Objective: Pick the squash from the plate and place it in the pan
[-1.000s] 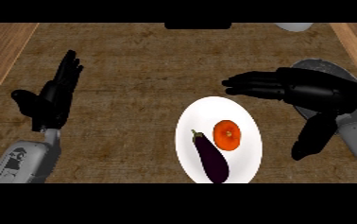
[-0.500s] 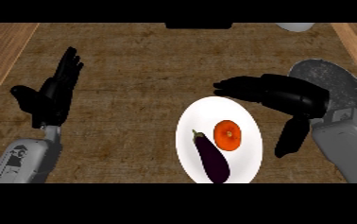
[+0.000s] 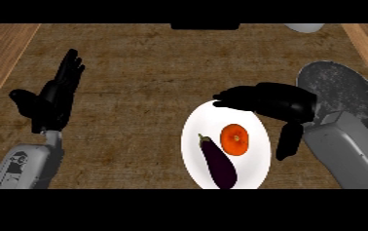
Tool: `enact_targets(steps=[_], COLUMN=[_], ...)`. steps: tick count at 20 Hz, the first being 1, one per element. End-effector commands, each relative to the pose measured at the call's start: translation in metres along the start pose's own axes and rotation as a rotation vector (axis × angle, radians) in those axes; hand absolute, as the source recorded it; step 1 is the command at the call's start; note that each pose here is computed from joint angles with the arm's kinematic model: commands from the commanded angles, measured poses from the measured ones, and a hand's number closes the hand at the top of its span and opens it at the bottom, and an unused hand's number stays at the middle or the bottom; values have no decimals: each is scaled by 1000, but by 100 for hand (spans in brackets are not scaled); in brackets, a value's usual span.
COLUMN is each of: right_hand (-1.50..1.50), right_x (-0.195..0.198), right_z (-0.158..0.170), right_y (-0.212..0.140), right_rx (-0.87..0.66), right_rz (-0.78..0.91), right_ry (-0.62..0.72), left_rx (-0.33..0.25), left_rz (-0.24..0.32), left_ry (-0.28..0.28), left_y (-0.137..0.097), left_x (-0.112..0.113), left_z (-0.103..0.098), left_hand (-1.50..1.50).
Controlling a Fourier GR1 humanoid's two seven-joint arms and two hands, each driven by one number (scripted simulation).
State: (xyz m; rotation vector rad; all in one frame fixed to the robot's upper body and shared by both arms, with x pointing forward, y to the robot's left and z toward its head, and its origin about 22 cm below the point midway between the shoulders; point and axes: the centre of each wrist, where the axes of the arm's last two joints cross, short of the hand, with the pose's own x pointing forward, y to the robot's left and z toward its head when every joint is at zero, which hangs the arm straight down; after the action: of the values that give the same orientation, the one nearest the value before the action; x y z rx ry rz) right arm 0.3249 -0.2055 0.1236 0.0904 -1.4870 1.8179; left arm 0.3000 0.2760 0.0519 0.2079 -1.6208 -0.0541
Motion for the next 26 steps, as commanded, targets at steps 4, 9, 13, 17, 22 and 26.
enact_targets(steps=[4,9,13,17,22,26], right_hand=[-150,-150,-150,-150,-150,-150], right_x=[-7,6,-4,4,-6,0], right_z=[-5,-28,-21,-52,-37,-61], right_y=[27,37,32,40,53,34], right_rx=[52,106,131,145,151,169], right_rz=[53,149,222,260,222,246], right_ry=[-9,45,101,139,132,150], left_rx=[-16,6,3,-2,0,-4], left_rz=[10,8,-2,12,9,19], left_ry=[20,1,5,3,2,-1], left_y=[7,-2,-8,-12,-16,0], left_x=[-9,11,0,3,-10,-10], left_z=[3,-4,1,-8,-1,0], left_hand=[0,0,0,0,0,0])
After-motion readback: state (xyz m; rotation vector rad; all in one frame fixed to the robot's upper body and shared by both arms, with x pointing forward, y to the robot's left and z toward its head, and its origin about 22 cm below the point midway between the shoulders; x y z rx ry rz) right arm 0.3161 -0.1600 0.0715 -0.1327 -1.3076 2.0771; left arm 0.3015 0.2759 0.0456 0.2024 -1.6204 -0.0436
